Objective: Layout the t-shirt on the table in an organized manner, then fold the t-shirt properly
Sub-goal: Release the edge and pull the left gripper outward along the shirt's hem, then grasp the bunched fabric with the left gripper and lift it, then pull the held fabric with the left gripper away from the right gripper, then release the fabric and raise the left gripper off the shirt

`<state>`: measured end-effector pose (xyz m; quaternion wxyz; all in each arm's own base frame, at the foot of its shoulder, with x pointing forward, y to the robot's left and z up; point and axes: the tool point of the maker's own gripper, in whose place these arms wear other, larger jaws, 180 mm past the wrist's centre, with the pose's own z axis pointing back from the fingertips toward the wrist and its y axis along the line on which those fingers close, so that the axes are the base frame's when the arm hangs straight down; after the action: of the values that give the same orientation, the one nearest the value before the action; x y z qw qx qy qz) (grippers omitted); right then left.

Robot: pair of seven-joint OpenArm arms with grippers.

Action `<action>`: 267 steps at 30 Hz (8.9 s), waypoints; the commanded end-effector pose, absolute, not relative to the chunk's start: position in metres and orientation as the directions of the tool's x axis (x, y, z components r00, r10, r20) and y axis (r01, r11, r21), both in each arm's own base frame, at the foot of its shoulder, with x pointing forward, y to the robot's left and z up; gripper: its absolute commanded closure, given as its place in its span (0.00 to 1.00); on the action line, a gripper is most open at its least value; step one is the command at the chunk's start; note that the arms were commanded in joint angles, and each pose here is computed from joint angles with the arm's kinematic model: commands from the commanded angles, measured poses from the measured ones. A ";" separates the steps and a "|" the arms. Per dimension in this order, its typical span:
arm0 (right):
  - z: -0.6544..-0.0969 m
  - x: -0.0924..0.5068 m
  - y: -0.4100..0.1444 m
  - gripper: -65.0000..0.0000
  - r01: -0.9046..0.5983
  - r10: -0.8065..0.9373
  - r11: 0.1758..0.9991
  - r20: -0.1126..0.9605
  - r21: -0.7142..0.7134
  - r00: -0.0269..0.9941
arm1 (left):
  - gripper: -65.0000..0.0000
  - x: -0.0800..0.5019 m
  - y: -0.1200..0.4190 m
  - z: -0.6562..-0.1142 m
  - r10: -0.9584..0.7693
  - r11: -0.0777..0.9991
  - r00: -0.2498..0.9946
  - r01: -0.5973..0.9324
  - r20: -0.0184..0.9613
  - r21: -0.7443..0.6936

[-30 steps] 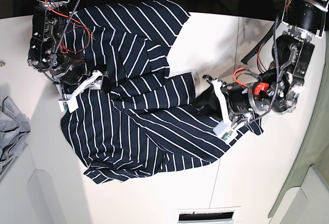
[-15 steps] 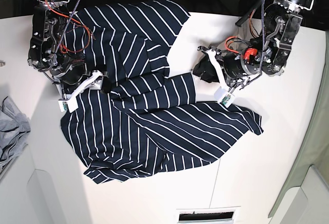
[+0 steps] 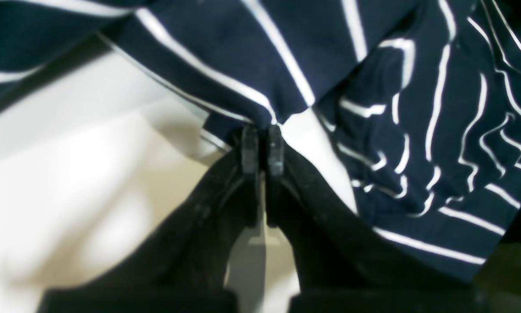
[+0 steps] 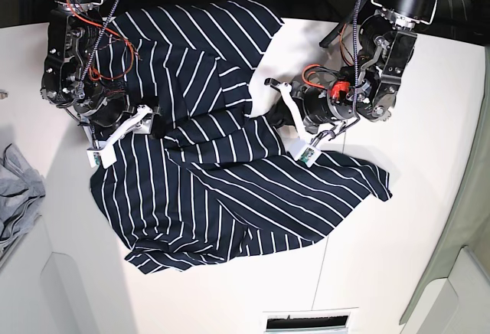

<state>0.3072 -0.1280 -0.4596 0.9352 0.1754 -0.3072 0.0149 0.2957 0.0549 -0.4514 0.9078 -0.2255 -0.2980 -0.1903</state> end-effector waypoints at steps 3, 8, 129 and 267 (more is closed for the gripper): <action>-0.460 0.307 -0.131 0.31 -0.135 -0.066 0.943 0.569 0.305 0.820 | 1.00 0.325 0.073 -0.422 -0.172 0.838 0.699 0.474 0.694 -0.270; -0.462 0.304 -0.132 0.31 -0.137 -0.057 0.945 0.560 0.298 0.826 | 1.00 0.343 0.120 -0.374 -0.179 0.862 0.635 0.469 0.751 -0.191; -0.465 0.289 -0.133 1.00 -0.157 -0.044 0.927 0.516 0.340 0.855 | 1.00 0.372 0.244 -0.394 -0.596 0.803 0.550 0.422 0.586 0.421; -0.406 0.356 -0.220 1.00 -0.171 0.029 0.977 0.711 0.129 0.703 | 0.64 0.160 0.315 -0.307 0.054 0.878 0.838 0.220 0.543 -0.425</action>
<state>0.3418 -0.2140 -0.4226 0.9290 0.0964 -0.3528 0.0560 0.1535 0.3160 -0.3163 0.9325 -0.2391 -0.2685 -0.0334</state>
